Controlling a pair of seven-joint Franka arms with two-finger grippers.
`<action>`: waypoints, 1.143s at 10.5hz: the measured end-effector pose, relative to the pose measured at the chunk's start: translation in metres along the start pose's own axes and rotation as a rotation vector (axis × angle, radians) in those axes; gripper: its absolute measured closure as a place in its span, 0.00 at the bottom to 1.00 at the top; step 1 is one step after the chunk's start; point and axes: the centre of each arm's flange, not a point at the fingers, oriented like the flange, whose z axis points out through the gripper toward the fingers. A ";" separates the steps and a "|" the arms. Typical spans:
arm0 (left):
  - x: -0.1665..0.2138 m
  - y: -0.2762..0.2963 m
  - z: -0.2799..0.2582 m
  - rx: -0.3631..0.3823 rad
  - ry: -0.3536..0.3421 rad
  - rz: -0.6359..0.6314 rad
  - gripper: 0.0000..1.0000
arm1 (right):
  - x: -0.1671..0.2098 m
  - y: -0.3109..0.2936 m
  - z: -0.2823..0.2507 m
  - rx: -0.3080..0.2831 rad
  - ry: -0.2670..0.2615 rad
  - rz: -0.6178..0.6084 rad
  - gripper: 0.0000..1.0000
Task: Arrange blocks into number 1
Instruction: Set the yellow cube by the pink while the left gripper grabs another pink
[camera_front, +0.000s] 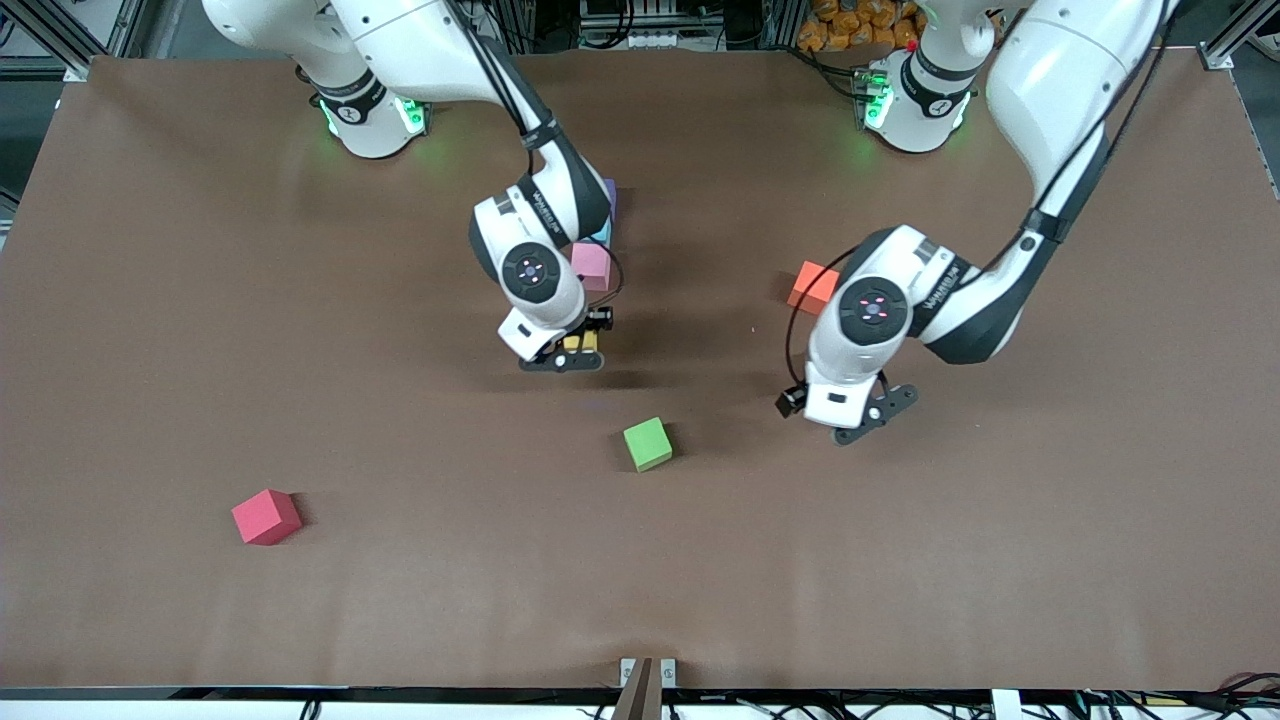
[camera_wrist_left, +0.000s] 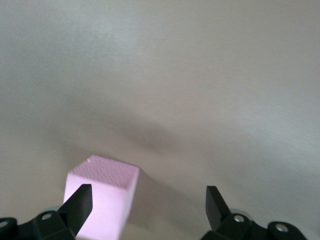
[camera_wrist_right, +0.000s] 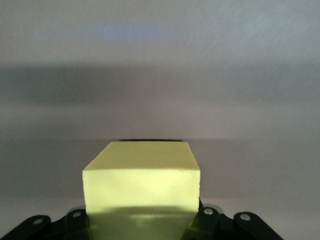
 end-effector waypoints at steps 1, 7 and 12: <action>0.000 -0.018 0.013 0.000 -0.004 -0.005 0.00 | -0.009 -0.008 0.003 -0.006 -0.003 -0.001 0.36; -0.017 -0.070 0.057 0.003 -0.006 0.025 0.00 | -0.038 -0.006 0.011 -0.021 -0.023 -0.005 0.36; -0.033 -0.061 0.052 -0.006 -0.009 0.031 0.00 | -0.055 -0.019 0.011 -0.016 -0.007 -0.014 0.36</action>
